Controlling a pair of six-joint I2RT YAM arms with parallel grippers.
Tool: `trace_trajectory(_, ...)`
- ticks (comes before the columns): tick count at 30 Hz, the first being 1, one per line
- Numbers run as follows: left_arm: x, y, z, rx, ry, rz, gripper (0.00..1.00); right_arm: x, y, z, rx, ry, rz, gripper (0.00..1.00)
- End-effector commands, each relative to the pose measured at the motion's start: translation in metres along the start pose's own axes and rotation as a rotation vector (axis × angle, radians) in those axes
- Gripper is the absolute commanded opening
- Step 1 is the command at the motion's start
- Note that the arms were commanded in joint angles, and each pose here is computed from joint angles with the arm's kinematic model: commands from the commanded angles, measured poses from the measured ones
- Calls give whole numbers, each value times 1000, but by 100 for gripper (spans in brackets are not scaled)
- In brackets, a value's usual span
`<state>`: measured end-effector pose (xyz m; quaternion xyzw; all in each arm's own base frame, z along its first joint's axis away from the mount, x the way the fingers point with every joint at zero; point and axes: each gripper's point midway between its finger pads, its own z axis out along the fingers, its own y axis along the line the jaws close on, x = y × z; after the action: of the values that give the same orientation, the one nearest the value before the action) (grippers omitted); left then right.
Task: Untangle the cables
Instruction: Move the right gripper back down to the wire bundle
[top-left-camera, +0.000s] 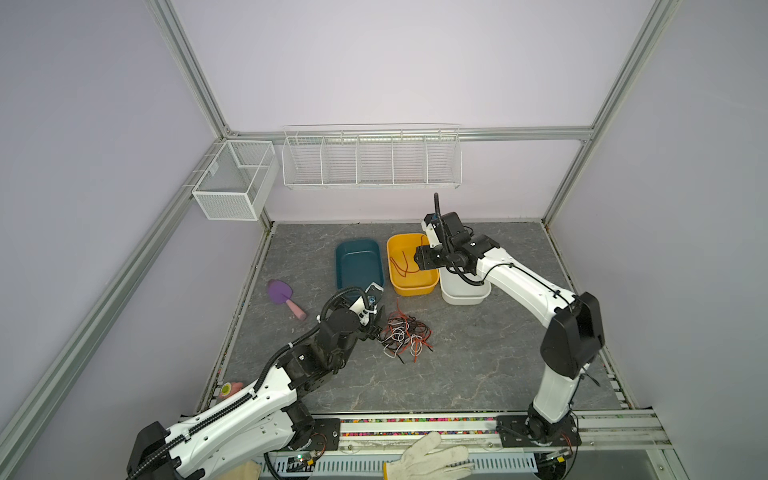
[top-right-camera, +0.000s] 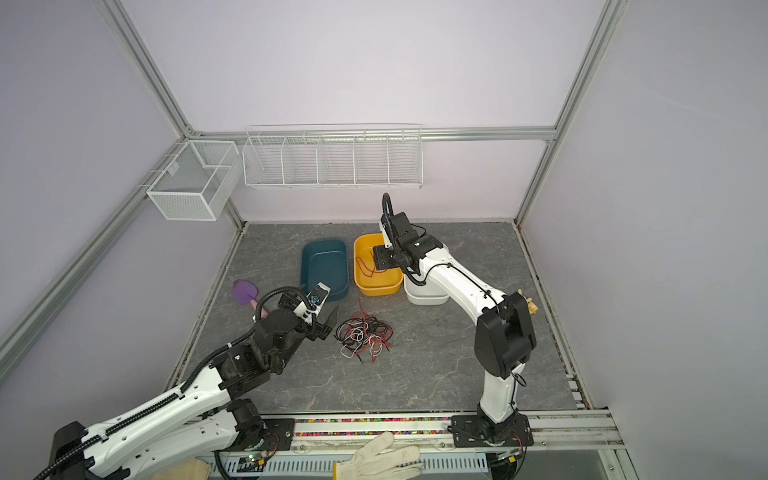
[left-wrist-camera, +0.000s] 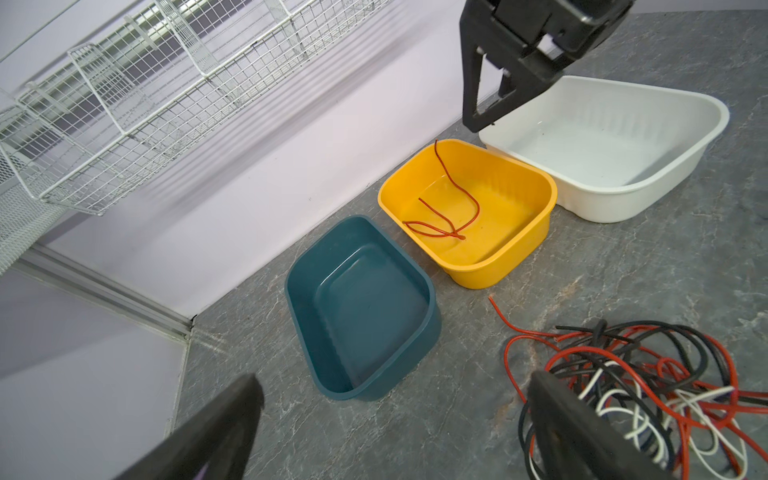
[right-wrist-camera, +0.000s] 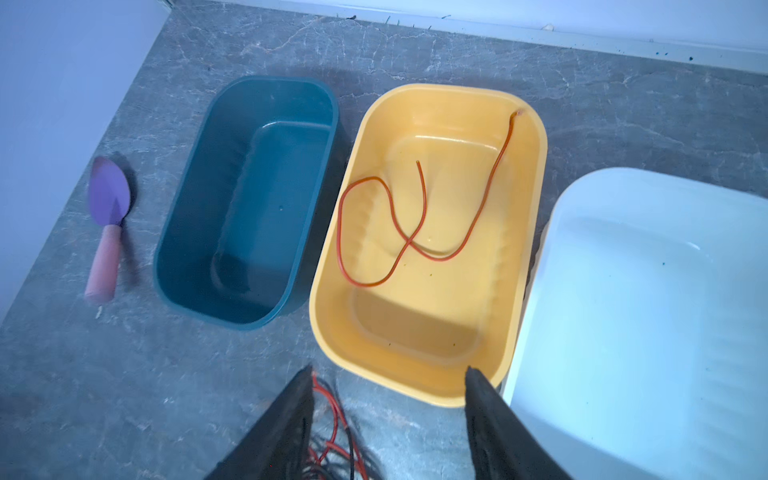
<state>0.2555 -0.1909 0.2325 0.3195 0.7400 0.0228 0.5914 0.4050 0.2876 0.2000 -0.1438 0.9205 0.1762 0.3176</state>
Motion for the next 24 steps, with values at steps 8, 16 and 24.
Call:
trace_trajectory(8,1,-21,2,136,96,-60,99,113,41,-32,-231,128,36,62)
trace_trajectory(16,-1,-22,-11,187,256,-205,99,155,59,-36,-319,145,8,61)
trace_trajectory(24,42,-43,-36,279,452,-326,97,156,77,-16,-379,202,7,52)
